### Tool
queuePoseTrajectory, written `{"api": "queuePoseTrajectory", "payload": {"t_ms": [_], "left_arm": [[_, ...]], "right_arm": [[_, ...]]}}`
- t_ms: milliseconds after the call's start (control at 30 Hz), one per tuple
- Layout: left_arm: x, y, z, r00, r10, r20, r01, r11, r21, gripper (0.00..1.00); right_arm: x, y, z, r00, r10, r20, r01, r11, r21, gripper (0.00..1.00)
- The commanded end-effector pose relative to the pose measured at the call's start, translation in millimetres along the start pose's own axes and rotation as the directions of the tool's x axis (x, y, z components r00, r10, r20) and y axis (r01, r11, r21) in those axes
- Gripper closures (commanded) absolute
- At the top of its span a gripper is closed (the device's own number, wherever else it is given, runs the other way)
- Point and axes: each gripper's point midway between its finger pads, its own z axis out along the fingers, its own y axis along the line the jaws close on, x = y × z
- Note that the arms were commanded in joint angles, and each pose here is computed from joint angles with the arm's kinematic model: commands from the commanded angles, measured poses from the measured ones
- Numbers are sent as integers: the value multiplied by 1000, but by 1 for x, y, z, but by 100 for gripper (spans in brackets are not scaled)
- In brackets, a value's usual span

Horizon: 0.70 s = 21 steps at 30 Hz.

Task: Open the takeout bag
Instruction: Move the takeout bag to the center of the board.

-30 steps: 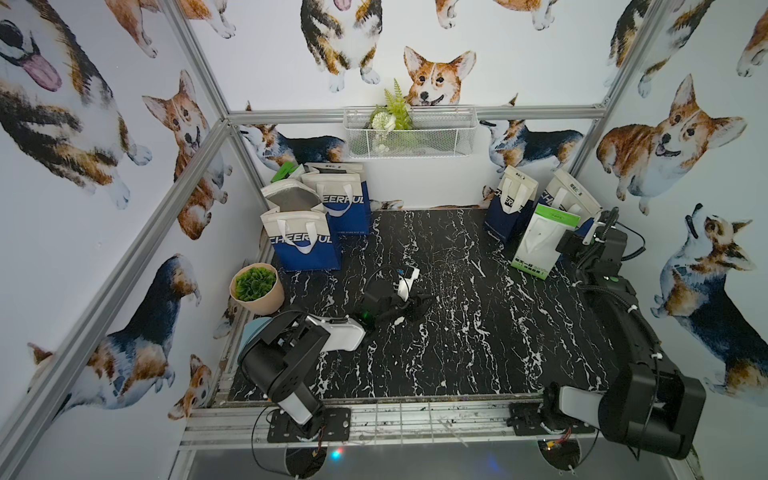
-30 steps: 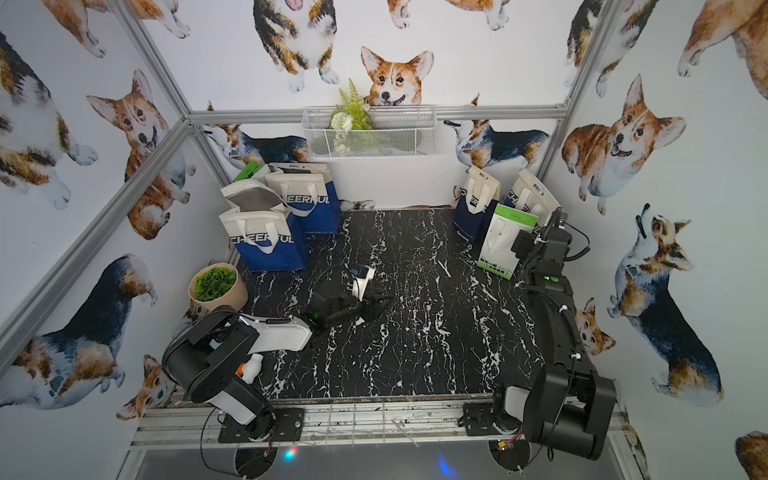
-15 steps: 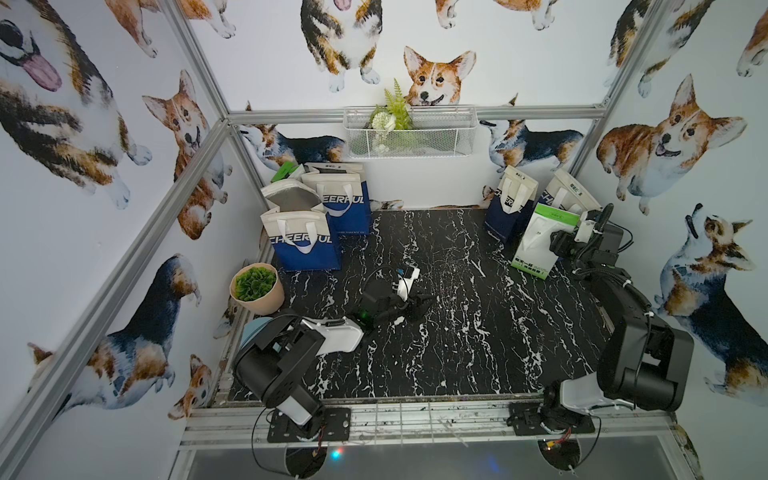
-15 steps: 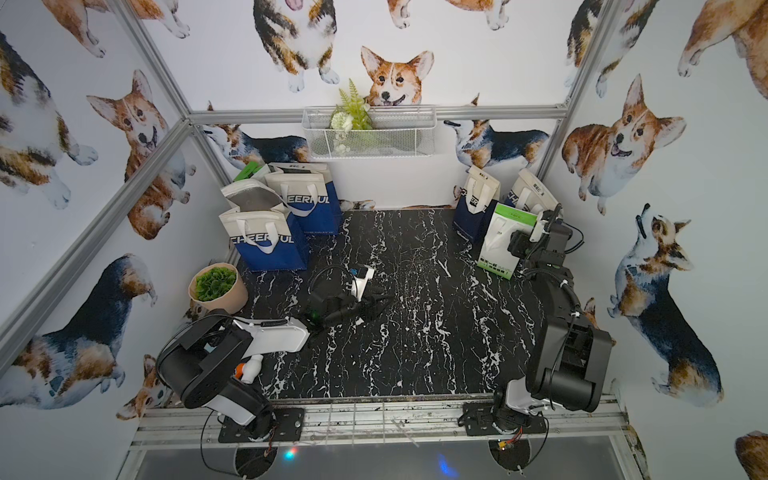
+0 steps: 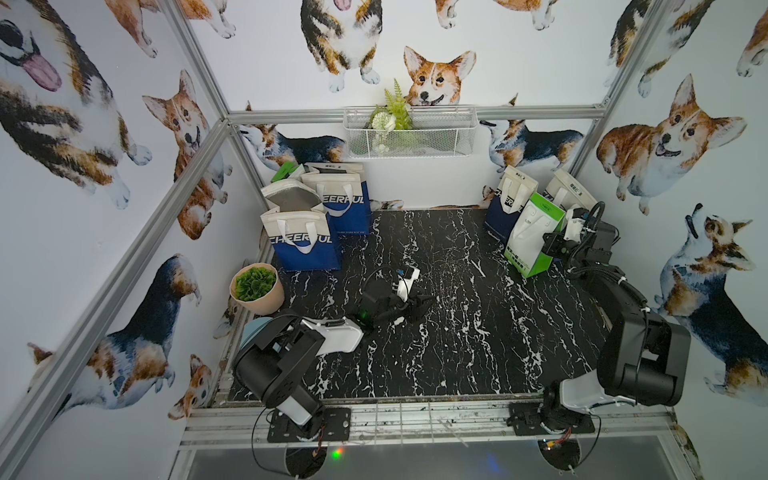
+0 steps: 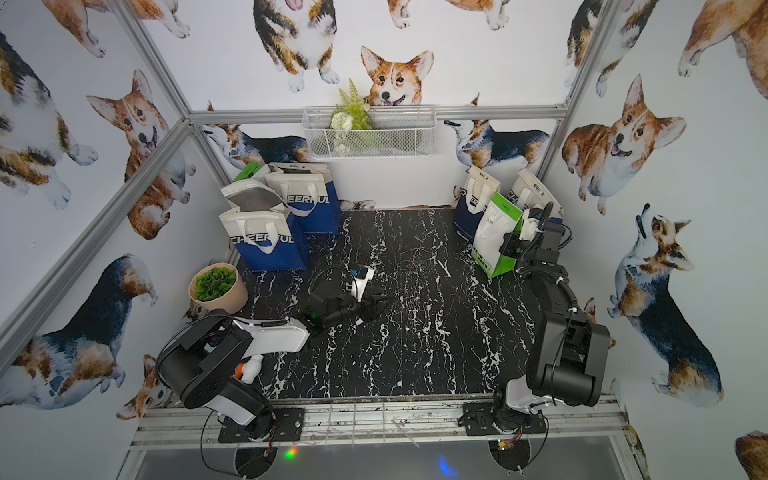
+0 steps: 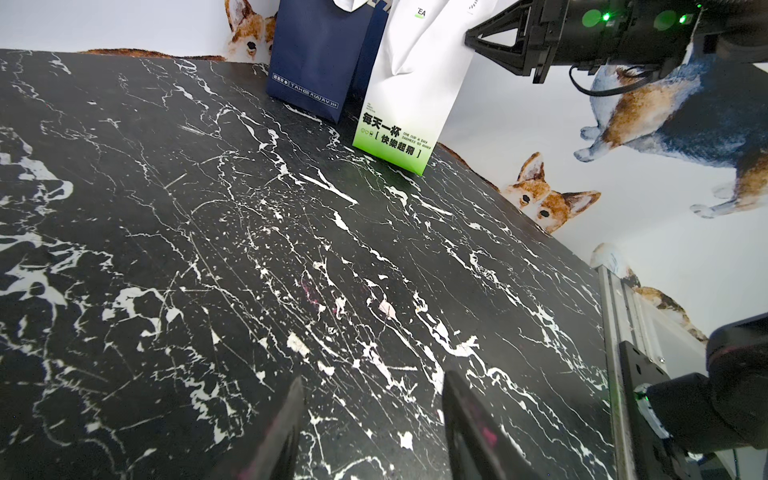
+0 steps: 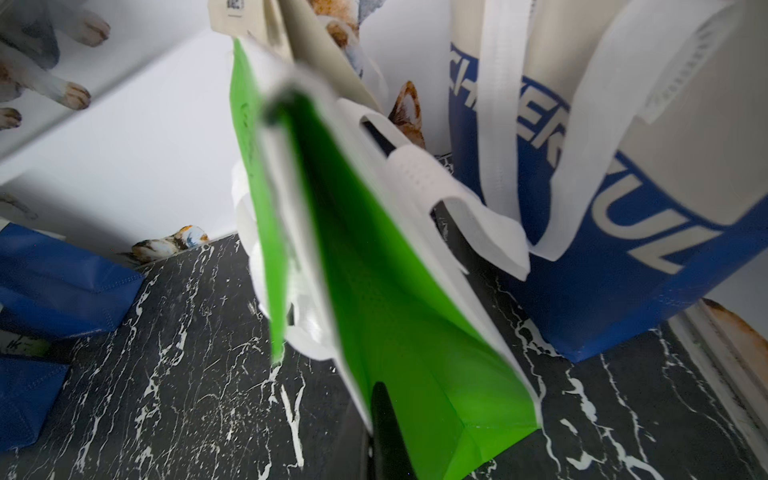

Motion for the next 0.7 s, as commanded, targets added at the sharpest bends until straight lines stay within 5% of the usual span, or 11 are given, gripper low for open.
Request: {"api": "queuePoseTrajectory", "payload": {"t_ms": [0,667], "left_arm": [[-5,-1,-3,1000,22,18,-22,1000,-3,44],[-2,4,-32,997,80,14,-78,992,-98,45]], "right_arm": [[3,22,-4,998,-67,-4,67,997,-31,100],[61,141,-44,974,-216,-69,188,938,-293,100]]}}
